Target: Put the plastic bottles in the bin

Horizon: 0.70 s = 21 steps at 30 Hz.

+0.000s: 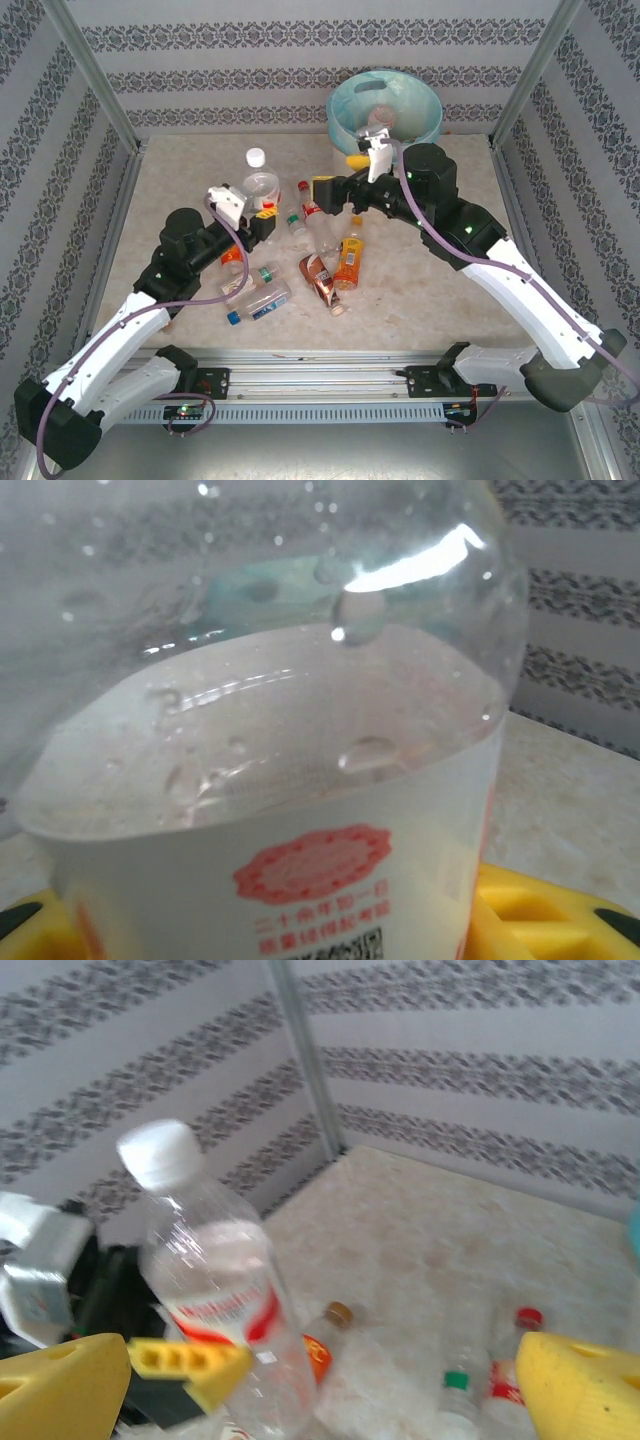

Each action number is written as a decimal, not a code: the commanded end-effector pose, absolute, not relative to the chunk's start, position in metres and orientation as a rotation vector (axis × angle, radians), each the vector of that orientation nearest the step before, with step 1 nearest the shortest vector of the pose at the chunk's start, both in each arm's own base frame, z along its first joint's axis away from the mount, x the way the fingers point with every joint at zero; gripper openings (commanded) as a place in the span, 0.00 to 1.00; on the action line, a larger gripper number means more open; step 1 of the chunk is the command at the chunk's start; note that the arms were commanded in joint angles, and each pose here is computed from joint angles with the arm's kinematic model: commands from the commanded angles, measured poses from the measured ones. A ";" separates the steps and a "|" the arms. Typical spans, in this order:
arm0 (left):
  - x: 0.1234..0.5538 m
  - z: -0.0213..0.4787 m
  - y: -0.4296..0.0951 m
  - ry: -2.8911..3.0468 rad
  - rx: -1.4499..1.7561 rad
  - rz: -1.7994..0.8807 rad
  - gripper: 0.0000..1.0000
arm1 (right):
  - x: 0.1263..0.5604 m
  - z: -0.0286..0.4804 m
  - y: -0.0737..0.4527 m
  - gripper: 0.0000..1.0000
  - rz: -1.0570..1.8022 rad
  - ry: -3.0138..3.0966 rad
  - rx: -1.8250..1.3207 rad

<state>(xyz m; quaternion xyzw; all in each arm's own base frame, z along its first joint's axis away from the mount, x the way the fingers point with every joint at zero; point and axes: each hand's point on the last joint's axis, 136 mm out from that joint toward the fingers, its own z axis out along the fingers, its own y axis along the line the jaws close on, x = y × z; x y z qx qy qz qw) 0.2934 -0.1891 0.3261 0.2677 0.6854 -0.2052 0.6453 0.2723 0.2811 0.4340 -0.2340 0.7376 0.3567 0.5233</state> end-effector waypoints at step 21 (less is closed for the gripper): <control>0.259 0.337 -0.216 1.390 0.810 -0.443 0.51 | 0.269 0.446 0.376 0.45 0.770 1.612 -0.931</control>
